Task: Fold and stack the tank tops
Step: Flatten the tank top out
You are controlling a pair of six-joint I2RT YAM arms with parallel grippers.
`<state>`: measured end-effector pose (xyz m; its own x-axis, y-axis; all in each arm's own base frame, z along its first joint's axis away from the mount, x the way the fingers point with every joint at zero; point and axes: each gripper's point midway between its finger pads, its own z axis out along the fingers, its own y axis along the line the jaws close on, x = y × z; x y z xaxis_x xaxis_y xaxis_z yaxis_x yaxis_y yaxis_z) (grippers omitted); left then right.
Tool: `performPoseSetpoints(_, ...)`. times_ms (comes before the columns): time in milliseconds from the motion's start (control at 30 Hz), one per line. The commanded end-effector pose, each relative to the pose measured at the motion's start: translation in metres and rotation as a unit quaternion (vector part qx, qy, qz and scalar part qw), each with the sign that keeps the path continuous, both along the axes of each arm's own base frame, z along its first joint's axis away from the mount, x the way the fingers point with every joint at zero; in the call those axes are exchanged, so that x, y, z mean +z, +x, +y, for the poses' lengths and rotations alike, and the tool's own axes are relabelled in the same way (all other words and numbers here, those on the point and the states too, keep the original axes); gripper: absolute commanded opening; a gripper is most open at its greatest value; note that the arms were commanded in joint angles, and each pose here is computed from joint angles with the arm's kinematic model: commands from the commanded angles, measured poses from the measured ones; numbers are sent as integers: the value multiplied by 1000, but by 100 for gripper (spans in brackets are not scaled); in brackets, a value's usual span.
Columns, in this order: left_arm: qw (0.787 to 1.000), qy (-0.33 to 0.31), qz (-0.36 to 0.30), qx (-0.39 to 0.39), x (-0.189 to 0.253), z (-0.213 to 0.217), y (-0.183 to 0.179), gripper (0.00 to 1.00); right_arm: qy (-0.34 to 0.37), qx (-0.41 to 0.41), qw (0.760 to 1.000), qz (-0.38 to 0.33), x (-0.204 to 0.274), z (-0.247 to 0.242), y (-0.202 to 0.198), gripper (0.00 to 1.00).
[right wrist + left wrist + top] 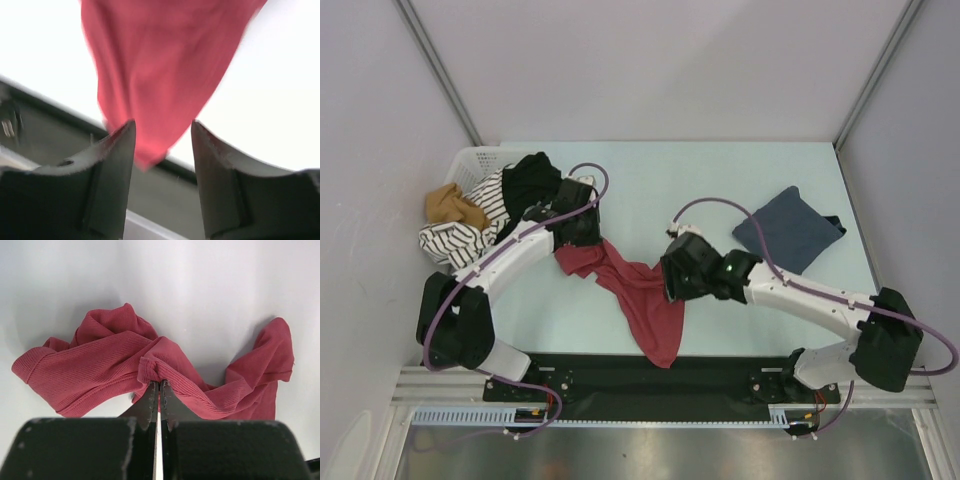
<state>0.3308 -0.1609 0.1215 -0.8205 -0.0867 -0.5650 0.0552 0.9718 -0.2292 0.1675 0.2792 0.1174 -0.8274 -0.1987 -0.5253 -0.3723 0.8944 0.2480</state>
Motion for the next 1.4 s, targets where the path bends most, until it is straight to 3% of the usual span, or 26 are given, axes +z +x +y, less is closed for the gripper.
performPoseSetpoints(0, 1000, 5, -13, 11, -2, 1, 8, 0, 18, 7, 1000, -19, 10, 3, 50, 52)
performPoseSetpoints(200, 1000, 17, -14, 18, -5, 6, 9, 0, 10, -24, 1000, -8, -10, -3, 100, 55)
performPoseSetpoints(467, 999, 26, -15, 28, -7, 10, 12, 0, 90, -70, 993, 38, -38, -5, 138, 52)
performPoseSetpoints(1033, 1000, 16, -10, 20, -15, 5, 13, 0, 104, -122, 984, 77, -87, -28, 139, 54)
performPoseSetpoints(1133, 1000, 14, -10, 20, -15, 4, 13, 0, 114, -117, 983, 80, -88, -25, 139, 40)
performPoseSetpoints(1167, 1000, 12, -10, 20, -14, 4, 13, 0, 115, -116, 983, 79, -88, -25, 139, 28)
performPoseSetpoints(1267, 1000, 13, -9, 20, -15, 4, 13, 0, 112, -115, 985, 70, -82, -26, 143, 7)
performPoseSetpoints(1367, 1000, 14, -11, 21, -12, 4, 13, 0, 98, -124, 986, 45, -68, -33, 153, 0)
